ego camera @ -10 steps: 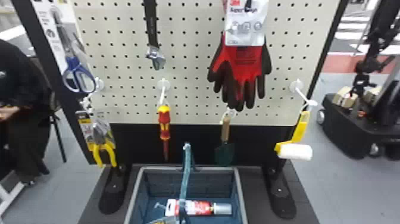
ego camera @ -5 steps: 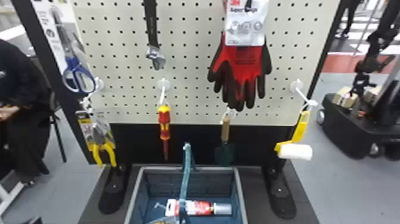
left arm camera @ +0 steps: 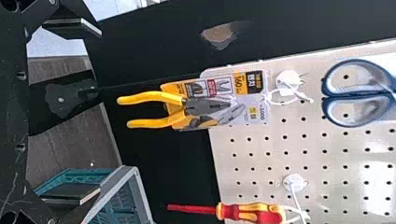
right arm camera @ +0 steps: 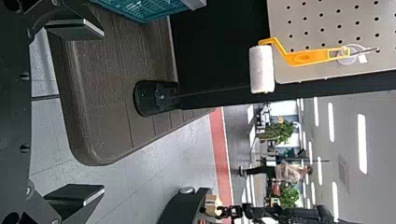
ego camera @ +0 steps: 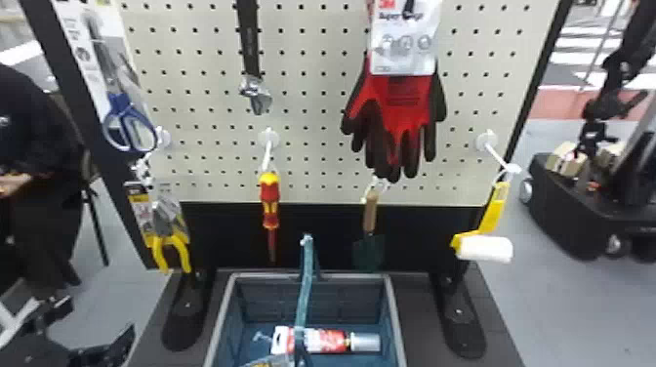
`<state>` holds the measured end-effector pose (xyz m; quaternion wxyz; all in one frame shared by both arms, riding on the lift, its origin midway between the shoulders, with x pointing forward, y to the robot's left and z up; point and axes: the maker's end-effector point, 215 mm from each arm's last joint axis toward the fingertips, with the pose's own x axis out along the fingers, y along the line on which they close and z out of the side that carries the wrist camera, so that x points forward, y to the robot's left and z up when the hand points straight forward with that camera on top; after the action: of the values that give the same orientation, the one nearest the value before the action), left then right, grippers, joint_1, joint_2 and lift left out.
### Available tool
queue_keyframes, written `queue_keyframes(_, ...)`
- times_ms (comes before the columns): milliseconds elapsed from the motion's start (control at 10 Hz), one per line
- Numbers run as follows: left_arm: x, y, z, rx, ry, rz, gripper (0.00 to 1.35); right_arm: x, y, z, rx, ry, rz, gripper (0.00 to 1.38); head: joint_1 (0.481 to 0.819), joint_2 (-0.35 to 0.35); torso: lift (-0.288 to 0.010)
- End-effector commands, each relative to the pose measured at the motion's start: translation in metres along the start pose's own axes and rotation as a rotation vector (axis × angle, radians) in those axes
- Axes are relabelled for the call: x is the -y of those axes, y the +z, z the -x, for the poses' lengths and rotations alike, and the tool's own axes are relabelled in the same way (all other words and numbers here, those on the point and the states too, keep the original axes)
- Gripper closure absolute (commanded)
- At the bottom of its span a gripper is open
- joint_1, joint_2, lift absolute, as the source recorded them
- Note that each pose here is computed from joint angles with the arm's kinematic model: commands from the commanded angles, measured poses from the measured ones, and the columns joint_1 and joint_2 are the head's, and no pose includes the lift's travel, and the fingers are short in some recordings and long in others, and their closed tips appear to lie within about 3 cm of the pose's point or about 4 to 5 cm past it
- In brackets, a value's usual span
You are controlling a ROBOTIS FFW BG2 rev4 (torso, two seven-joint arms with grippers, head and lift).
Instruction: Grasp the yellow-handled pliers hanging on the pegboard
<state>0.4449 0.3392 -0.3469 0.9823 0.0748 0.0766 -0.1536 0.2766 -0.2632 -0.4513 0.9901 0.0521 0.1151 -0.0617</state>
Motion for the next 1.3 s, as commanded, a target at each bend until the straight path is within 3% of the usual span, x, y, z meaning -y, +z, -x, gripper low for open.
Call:
queue_keyframes(0,-0.019,0.002,-0.027,0.023,-0.032,0.009,0.14,0.0,-0.001,0.0,-0.001,-0.001,-0.001,0.13,0.549,0.0,-0.1)
queue_keyframes(400,-0.039,0.04,-0.089,0.114,-0.22,0.088,0.14,0.0,-0.001,-0.002,0.0,-0.001,-0.003,0.13,0.549,0.0,-0.1)
queue_keyframes(700,-0.009,0.055,-0.135,0.068,-0.481,0.148,0.14,-0.001,-0.001,-0.004,0.002,0.0,-0.004,0.13,0.549,0.0,-0.1)
queue_keyframes(1200,-0.001,0.084,-0.138,0.006,-0.651,0.075,0.17,0.0,-0.006,-0.002,-0.008,-0.001,-0.006,0.13,0.549,0.0,-0.1)
